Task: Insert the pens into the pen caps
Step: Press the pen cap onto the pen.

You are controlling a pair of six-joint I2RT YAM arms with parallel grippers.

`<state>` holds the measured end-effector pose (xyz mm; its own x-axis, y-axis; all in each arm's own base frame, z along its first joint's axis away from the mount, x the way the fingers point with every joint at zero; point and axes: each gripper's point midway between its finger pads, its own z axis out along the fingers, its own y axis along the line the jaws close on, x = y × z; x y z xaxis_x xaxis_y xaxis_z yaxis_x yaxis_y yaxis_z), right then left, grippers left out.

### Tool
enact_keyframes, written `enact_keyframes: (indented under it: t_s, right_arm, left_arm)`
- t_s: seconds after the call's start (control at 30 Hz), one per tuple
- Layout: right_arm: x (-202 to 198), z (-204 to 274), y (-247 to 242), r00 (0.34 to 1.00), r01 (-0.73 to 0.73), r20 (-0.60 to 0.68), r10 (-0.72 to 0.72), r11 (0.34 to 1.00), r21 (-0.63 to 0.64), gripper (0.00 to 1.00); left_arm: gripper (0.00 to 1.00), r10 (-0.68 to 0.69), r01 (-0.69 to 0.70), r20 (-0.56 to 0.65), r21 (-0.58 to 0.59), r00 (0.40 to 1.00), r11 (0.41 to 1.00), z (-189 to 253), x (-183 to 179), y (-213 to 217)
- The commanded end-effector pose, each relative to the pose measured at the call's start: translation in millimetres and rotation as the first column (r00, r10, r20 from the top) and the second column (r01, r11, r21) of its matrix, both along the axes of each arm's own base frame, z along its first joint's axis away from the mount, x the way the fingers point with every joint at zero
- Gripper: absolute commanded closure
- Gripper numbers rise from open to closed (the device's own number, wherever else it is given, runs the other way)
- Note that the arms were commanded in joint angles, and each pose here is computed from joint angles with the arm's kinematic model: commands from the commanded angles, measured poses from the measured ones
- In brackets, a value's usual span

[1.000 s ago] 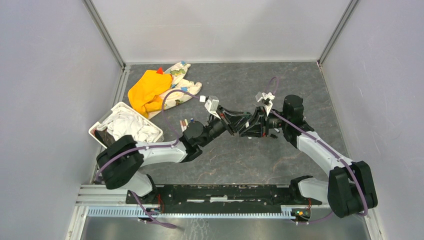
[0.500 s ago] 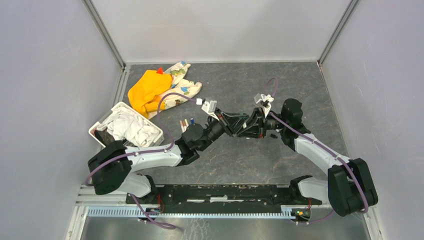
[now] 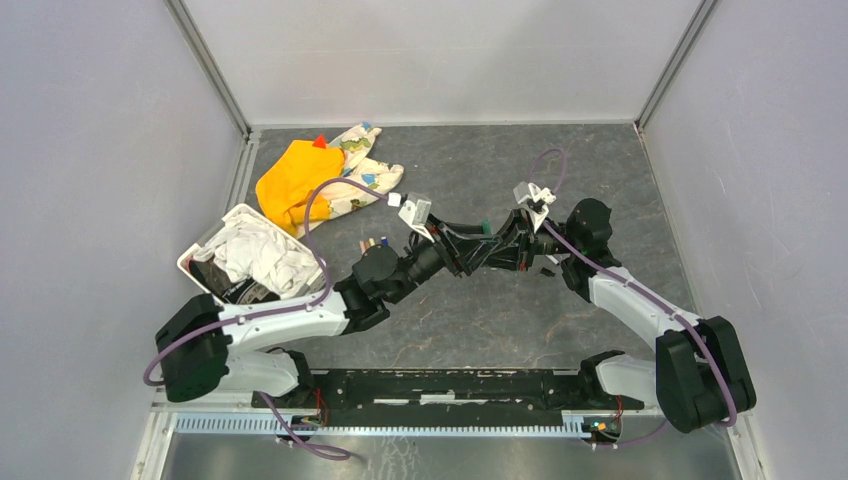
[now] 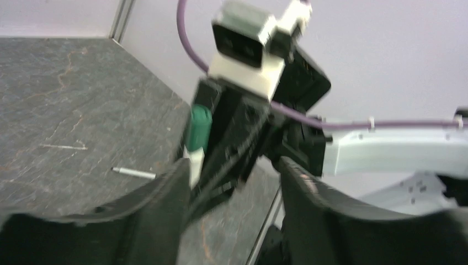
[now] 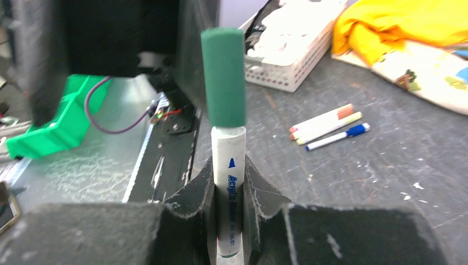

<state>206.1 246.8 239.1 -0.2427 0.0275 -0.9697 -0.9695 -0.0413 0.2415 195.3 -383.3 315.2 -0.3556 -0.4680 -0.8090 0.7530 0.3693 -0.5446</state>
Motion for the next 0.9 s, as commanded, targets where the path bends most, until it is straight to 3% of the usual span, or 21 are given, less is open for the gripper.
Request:
enact_keyframes:
  t_s: [0.0, 0.13, 0.3, 0.43, 0.6, 0.87]
  right_arm:
    - [21, 35, -3, 0.985, 0.112, 0.12, -0.121, 0.991, 0.078, 1.0]
    - [20, 36, -3, 0.985, 0.107, 0.124, -0.116, 0.991, 0.082, 1.0]
    - [18, 35, -3, 0.986, 0.095, 0.129, -0.105, 0.992, 0.08, 1.0]
    - [13, 34, 0, 0.988, 0.065, 0.139, -0.075, 0.995, 0.075, 1.0]
    - [9, 33, 3, 0.989, 0.038, 0.141, -0.048, 0.997, 0.07, 1.0]
    - [6, 34, 5, 0.99, 0.016, 0.137, -0.024, 0.998, 0.064, 1.0]
  left_arm:
    - [0.28, -0.081, 0.074, 0.031, 0.172, 0.996, 0.982, -33, -29, 11]
    - [0.09, 0.009, -0.02, 0.068, 0.169, 0.998, 0.985, -27, -21, 35]
    - [0.05, 0.041, -0.058, 0.096, 0.184, 0.995, 0.981, -17, -12, 43]
    - [0.04, 0.027, -0.039, 0.095, 0.13, 0.995, 0.991, 1, 4, 45]
    - [0.0, -0.079, 0.077, 0.153, 0.019, 0.985, 0.997, 36, 21, 49]
    - [0.01, -0.339, 0.332, 0.291, 0.074, 0.895, 0.94, 57, 8, 24]
